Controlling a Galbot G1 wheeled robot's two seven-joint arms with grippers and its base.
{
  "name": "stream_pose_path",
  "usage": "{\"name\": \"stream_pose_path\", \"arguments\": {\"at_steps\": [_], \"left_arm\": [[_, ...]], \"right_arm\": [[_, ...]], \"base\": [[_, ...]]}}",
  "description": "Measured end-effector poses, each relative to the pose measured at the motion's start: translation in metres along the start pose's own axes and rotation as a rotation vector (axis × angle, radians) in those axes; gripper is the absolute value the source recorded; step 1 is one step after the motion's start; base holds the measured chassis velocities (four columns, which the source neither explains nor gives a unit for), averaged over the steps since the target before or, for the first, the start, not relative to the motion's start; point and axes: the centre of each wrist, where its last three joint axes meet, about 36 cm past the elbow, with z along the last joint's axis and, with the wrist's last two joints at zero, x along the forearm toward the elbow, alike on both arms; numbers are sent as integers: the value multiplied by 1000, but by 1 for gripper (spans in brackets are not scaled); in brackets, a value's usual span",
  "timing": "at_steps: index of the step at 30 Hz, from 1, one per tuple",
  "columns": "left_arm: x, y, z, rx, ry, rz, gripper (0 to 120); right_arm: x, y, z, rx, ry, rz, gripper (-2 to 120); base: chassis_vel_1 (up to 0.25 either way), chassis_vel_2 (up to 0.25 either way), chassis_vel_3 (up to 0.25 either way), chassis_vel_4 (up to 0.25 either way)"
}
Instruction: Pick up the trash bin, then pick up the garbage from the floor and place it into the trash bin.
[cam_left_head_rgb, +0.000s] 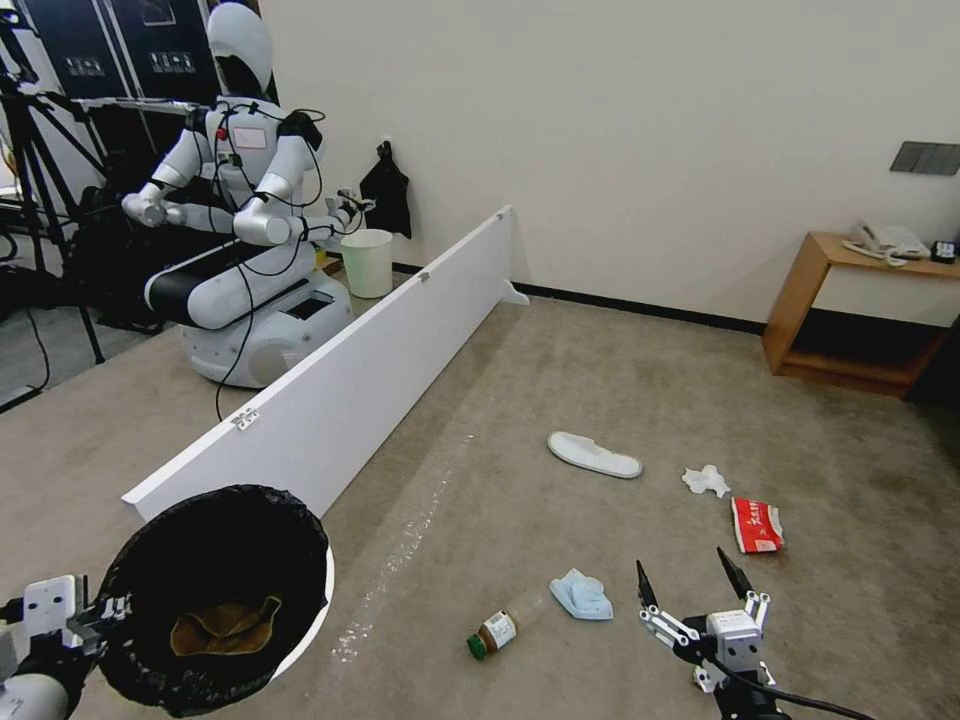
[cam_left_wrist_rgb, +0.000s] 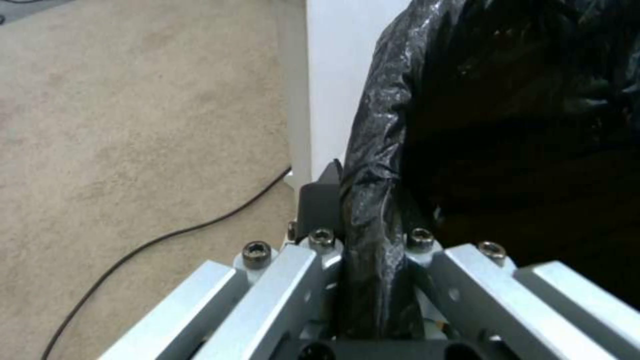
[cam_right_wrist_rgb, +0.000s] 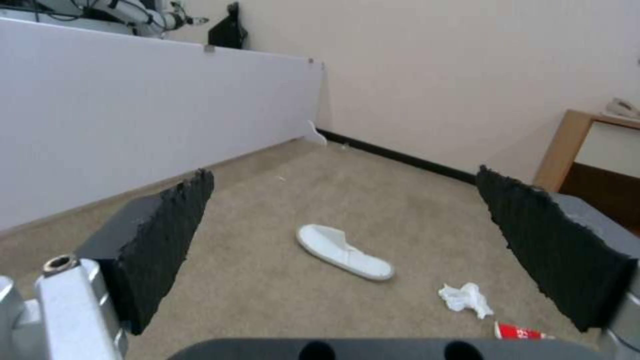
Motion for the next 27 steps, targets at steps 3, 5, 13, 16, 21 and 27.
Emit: {"name": "stream_pose_path", "arguments": {"at_steps": [3, 5, 13, 16, 21, 27], "left_arm": [[0, 0, 0, 1, -2, 2, 3], [0, -1, -1, 2, -2, 3, 3], [1, -1, 0, 2, -2, 4, 3], [1, -1, 0, 2, -2, 4, 3], [1, -1, 0, 2, 0, 6, 3], [1, -2, 0, 1, 0, 10, 3]], "right_arm": [[0, 0, 0, 0, 0, -1, 100], [0, 0, 0, 0, 0, -2, 100], [6, 6, 5, -11, 12, -25, 100], [7, 9, 5, -23, 13, -27, 100], [7, 8, 4, -24, 11, -29, 100], [6, 7, 5, -25, 2, -28, 100]], "base": [[0, 0, 0, 0], [0, 0, 0, 0], [0, 0, 0, 0], [0, 0, 0, 0], [0, 0, 0, 0], [0, 0, 0, 0]]}}
